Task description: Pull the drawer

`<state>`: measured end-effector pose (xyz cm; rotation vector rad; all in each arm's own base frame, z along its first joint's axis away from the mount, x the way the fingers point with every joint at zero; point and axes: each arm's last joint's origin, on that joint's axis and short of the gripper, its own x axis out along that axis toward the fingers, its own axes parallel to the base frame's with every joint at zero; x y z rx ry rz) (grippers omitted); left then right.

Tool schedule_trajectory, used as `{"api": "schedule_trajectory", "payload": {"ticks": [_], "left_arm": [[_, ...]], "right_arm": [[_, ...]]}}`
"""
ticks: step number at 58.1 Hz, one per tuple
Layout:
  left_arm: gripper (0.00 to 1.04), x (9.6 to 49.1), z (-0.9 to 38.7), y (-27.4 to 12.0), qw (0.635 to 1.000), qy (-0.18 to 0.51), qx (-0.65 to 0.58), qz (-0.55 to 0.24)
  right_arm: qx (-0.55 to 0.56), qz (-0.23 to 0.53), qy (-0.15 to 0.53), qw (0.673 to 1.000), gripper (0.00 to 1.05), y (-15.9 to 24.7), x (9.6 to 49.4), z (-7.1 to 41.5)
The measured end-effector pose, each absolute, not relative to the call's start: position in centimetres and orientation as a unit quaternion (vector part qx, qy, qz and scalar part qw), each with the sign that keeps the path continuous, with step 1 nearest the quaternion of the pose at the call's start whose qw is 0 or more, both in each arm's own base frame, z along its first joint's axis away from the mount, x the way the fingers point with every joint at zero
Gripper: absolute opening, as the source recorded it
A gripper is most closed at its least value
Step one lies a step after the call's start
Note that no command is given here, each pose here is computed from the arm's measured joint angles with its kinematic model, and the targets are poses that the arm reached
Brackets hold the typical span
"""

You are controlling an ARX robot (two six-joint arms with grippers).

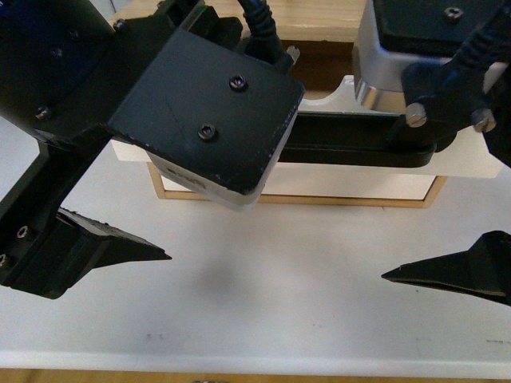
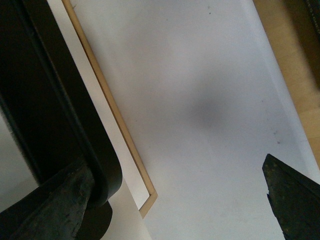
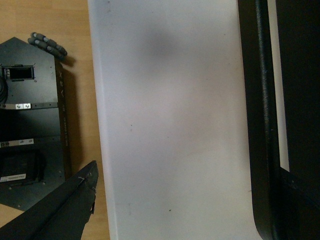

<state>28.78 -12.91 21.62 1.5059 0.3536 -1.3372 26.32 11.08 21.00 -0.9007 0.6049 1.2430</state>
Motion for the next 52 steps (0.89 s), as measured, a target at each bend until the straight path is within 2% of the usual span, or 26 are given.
{"api": "schedule_trajectory", "payload": {"ticks": [27,37,52], "left_arm": [[0.98,27.0,25.9,-11.7,0.599,0.089,0.602,-0.519],[0.98,26.7,27.3,-11.0,0.648,0.041,0.582,-0.489],[0.98,25.5,28.4,-8.1,0.752,-0.022,0.519,-0.406]], "right_arm": [[-0.371,0.514,0.211,0.744,0.96,8.5,24.7,24.7],[-0.366,0.468,0.173,0.786,0.96,6.9,24.2,26.0],[-0.331,0.356,0.082,0.870,0.96,4.5,22.3,27.6]]}}
